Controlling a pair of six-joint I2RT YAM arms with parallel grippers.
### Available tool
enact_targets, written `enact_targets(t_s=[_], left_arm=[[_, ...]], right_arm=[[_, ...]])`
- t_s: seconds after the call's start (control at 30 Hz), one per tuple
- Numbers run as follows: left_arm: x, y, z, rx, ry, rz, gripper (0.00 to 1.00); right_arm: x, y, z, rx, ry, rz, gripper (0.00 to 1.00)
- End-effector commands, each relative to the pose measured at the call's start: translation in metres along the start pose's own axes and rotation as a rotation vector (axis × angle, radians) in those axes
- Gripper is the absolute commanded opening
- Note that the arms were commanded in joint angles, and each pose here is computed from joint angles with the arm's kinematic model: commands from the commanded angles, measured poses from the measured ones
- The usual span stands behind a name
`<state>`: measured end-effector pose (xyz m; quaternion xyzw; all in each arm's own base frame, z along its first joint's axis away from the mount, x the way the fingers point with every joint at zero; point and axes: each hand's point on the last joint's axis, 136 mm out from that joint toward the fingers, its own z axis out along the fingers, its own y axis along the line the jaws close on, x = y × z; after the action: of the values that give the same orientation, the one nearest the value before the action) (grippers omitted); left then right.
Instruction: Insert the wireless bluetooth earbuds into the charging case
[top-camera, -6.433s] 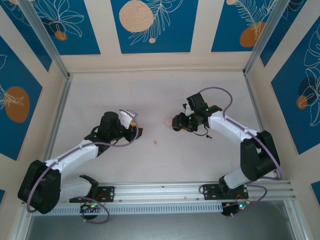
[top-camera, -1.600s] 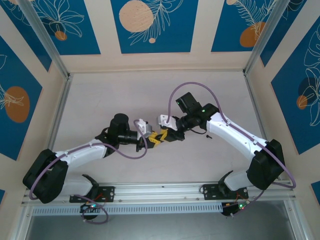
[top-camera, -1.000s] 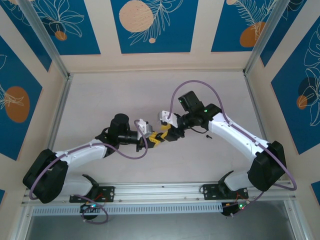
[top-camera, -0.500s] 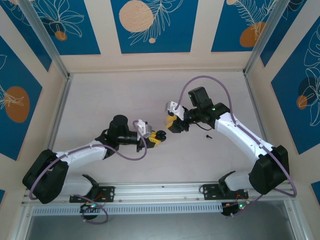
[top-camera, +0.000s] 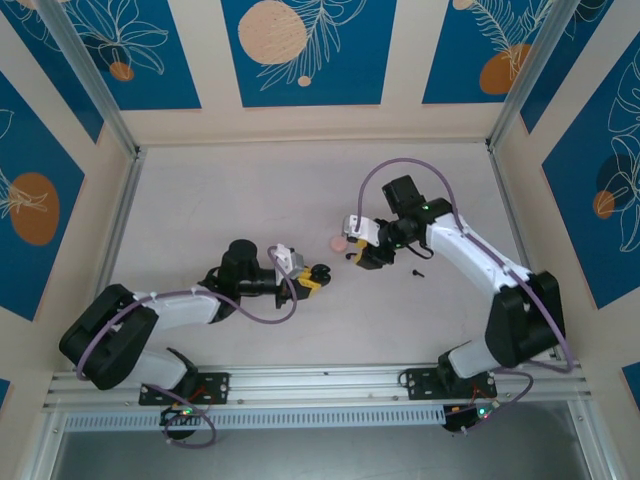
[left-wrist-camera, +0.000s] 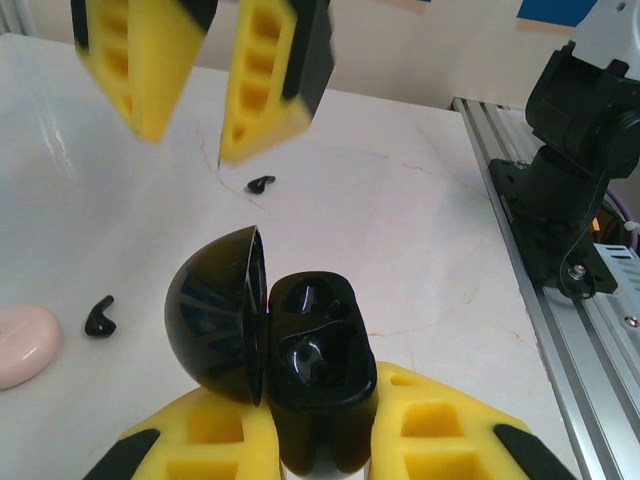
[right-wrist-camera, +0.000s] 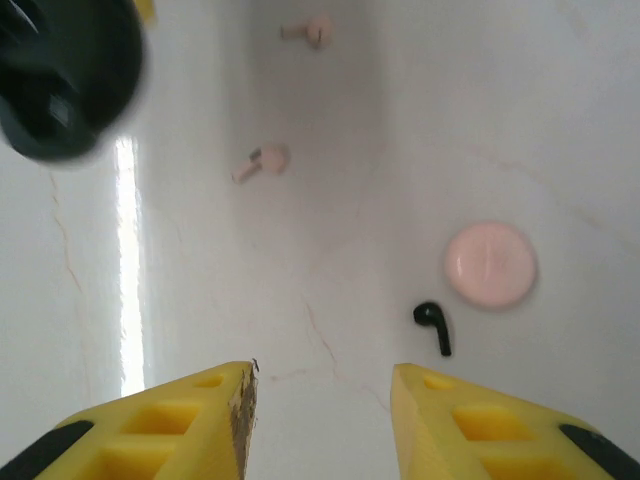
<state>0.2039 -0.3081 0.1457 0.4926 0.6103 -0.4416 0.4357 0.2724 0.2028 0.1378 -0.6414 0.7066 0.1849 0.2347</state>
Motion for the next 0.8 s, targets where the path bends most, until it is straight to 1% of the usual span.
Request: enact_targets(t_s=[0.0, 0.3, 0.53, 0.77], left_arm=[[-0.003, -0.003, 0.001, 0.005, -0.008, 0.032, 0.11], [0.004, 0.001, -0.001, -0.02, 0.028, 0.032, 0.11], [0.006, 0.003, -0.002, -0.03, 0.034, 0.025, 0.11], [0.008, 0.005, -0.003, -0.037, 0.04, 0.019, 0.11]], right_arm=[[0.012, -0.012, 0.008, -0.033, 0.075, -0.086, 0.4], [0.032, -0.046, 0.053, -0.12, 0.177, -0.144, 0.38], [0.042, -0.057, 0.08, -0.163, 0.204, -0.182, 0.38], [0.043, -0.06, 0.096, -0.19, 0.205, -0.203, 0.38]])
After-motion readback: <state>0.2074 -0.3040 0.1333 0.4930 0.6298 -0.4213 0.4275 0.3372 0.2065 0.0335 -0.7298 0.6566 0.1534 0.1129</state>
